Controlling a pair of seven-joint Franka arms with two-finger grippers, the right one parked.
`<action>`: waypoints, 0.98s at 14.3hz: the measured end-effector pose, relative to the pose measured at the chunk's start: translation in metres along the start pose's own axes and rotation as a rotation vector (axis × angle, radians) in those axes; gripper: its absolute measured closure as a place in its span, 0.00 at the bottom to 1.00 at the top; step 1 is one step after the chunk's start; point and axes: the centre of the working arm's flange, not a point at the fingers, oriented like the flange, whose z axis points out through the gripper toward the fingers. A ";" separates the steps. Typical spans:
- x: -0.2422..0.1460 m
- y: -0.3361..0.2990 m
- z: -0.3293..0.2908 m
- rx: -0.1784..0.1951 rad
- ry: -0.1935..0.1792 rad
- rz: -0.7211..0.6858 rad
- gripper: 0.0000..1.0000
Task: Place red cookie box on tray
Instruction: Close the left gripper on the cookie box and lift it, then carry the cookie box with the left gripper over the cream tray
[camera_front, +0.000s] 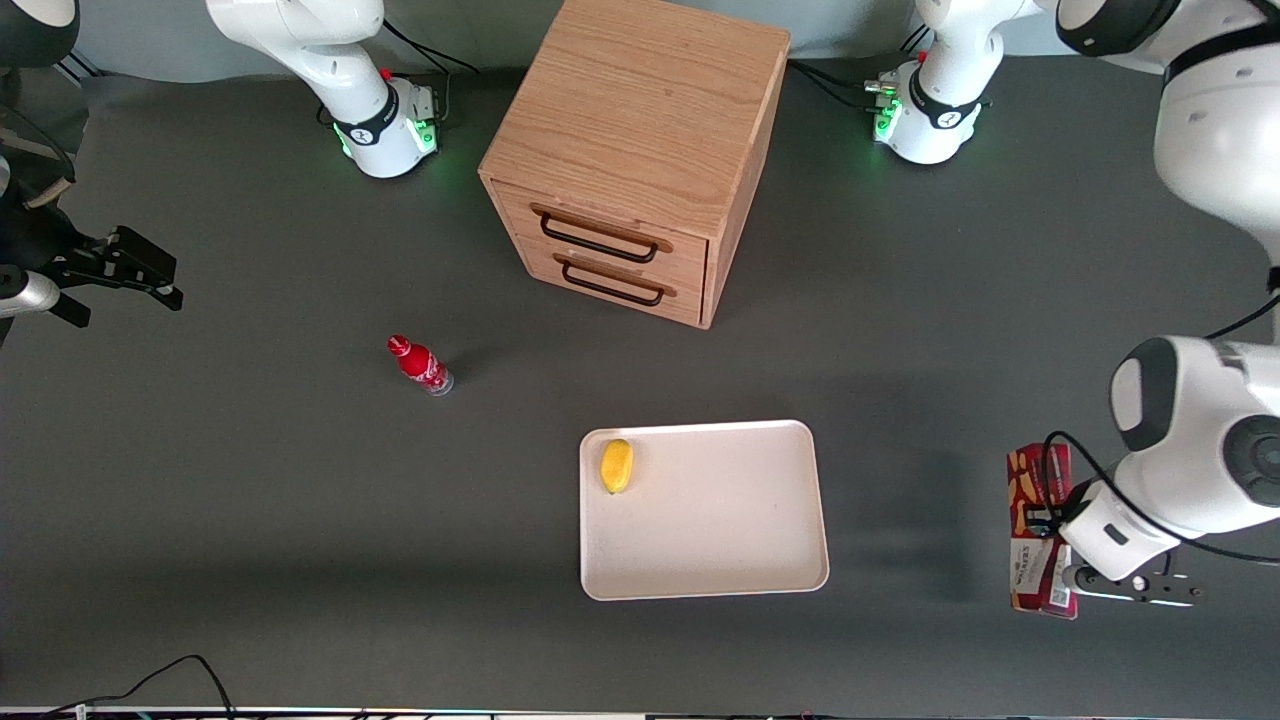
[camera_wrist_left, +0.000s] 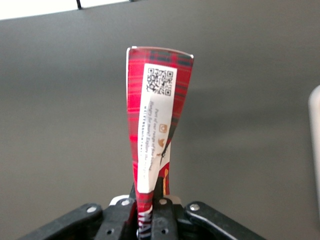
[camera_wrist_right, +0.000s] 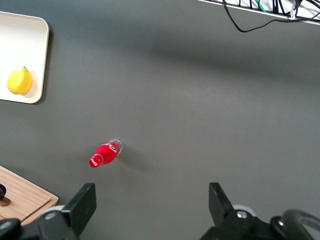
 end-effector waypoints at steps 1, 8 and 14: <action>-0.006 0.018 -0.037 -0.003 -0.021 -0.017 0.90; -0.040 0.183 -0.130 -0.056 -0.016 -0.158 0.90; -0.018 0.271 -0.029 -0.165 0.031 -0.205 0.90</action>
